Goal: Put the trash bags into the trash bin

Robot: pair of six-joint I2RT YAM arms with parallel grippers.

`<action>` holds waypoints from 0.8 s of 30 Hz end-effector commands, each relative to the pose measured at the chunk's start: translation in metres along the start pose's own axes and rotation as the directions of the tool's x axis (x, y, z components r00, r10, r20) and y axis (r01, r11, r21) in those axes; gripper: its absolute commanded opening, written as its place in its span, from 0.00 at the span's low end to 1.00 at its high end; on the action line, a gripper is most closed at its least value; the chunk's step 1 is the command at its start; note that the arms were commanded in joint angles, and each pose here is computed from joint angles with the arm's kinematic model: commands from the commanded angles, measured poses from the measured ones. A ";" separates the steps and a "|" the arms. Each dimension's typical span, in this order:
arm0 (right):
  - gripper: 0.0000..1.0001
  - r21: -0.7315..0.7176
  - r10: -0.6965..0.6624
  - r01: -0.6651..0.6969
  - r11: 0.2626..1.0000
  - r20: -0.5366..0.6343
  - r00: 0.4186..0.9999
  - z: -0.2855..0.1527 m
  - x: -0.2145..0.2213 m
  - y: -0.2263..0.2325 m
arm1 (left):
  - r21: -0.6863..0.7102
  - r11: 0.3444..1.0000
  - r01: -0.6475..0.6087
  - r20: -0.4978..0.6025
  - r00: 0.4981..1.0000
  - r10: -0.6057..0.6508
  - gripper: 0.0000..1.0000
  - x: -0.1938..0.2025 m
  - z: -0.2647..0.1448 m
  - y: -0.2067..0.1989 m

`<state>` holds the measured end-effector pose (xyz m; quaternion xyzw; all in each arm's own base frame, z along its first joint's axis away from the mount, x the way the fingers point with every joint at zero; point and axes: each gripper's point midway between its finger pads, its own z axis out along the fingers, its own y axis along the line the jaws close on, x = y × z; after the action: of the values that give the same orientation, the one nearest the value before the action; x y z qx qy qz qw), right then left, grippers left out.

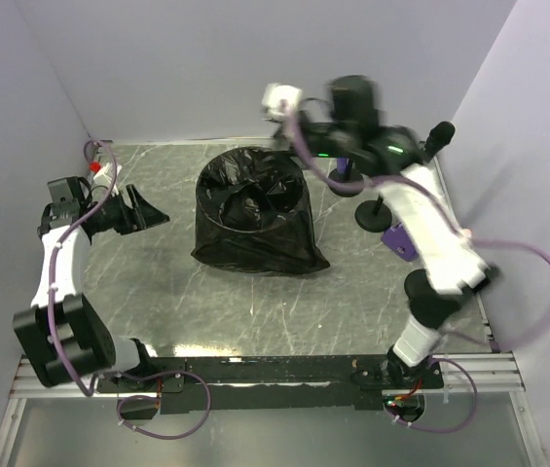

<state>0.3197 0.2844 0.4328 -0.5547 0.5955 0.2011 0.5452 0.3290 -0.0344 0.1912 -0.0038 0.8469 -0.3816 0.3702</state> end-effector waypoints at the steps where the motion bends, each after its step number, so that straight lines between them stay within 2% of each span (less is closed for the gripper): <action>1: 0.60 -0.196 0.133 -0.178 0.964 -0.220 0.966 0.083 0.070 0.045 | 0.054 0.998 -0.022 -0.033 0.999 0.024 0.73 0.018 -0.018 -0.027; 4: 0.54 -0.229 0.084 -0.161 0.960 -0.313 0.946 0.118 0.106 0.061 | 0.077 0.997 -0.030 -0.029 0.999 0.032 0.71 0.025 -0.024 -0.039; 7: 0.47 -0.219 0.135 -0.266 0.939 -0.475 0.869 0.134 0.162 0.074 | 0.079 0.995 -0.062 0.005 0.998 0.062 0.72 0.021 -0.031 -0.050; 8: 0.46 -0.225 0.147 -0.298 0.928 -0.513 0.846 0.136 0.177 0.080 | 0.084 0.996 -0.035 0.009 0.999 0.034 0.72 0.021 -0.033 -0.056; 11: 0.45 -0.251 0.132 -0.348 0.903 -0.609 0.782 0.136 0.208 0.098 | 0.092 0.994 -0.059 0.031 0.998 0.056 0.72 0.021 -0.039 -0.067; 14: 0.44 -0.262 0.122 -0.369 0.892 -0.646 0.753 0.134 0.224 0.111 | 0.092 0.993 -0.075 0.043 0.997 0.071 0.72 0.028 -0.043 -0.073; 18: 0.46 -0.269 0.118 -0.361 0.893 -0.634 0.765 0.132 0.228 0.122 | 0.103 0.992 -0.075 0.055 0.996 0.070 0.73 0.036 -0.047 -0.080; 24: 0.47 -0.310 0.096 -0.389 0.868 -0.663 0.742 0.126 0.240 0.140 | 0.107 0.991 -0.086 0.073 0.994 0.078 0.73 0.034 -0.048 -0.083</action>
<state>0.3110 0.3270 0.1111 -0.5994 0.7650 0.1967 0.1295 0.2537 -0.0688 0.2363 0.0316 0.8218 -0.4015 0.4031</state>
